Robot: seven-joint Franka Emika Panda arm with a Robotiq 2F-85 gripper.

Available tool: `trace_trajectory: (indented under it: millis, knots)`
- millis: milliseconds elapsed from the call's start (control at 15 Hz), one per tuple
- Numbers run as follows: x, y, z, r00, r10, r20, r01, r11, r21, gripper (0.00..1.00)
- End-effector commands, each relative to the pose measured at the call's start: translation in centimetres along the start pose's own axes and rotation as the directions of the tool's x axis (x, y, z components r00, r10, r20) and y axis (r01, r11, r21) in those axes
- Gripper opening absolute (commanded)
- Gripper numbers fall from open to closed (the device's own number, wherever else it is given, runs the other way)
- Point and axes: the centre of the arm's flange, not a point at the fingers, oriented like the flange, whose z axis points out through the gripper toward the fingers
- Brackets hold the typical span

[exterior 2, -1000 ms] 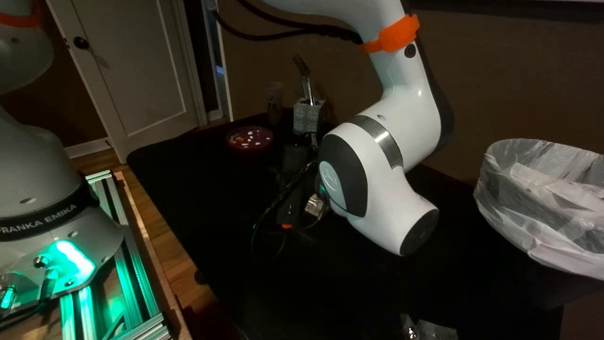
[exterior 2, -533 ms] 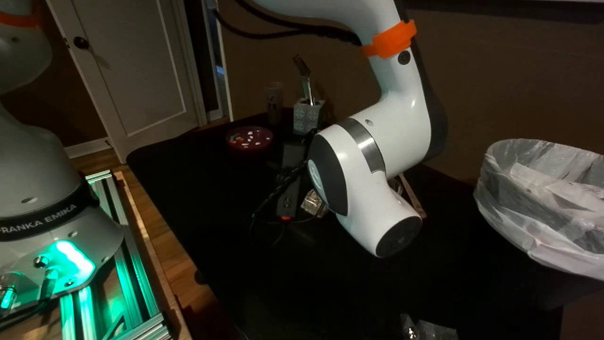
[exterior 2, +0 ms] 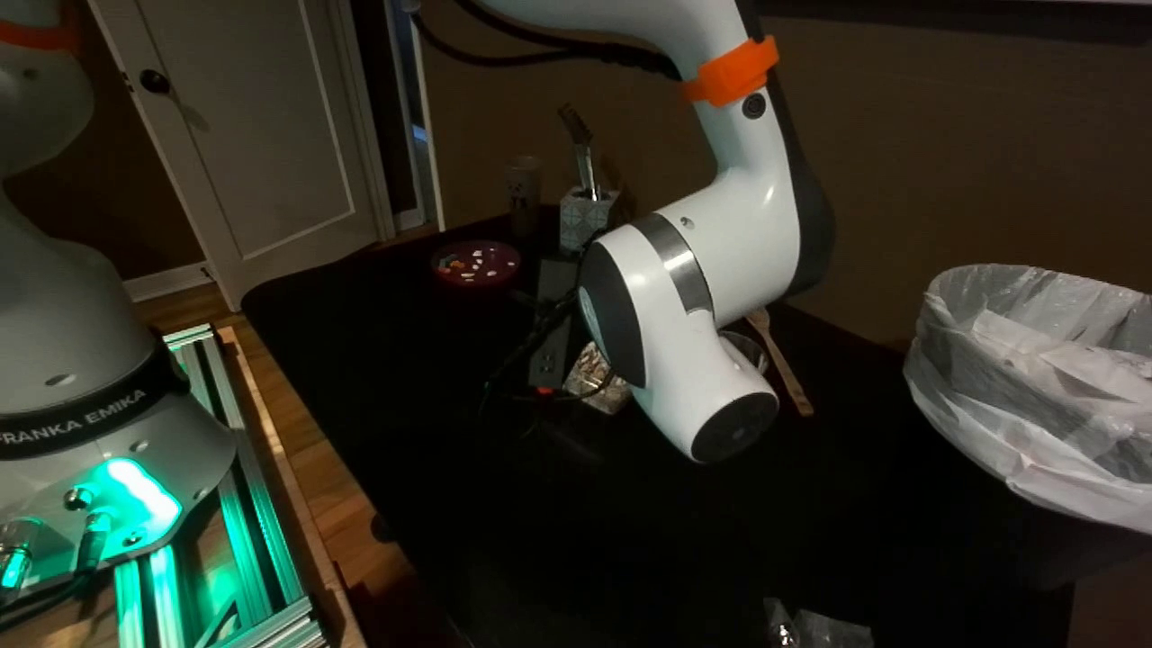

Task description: Remove the silver spoon from the lunchbox and put it in the other lunchbox in the front

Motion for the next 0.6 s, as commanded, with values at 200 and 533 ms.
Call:
trace_trajectory:
  millis: [200,533]
  knots:
    - [-0.3,-3.0,7.4,0.986,-0.110,-0.127,0.105,0.994,-0.042,0.01]
    - [-0.1,-6.4,9.8,0.930,-0.224,-0.292,0.169,0.965,-0.203,0.01]
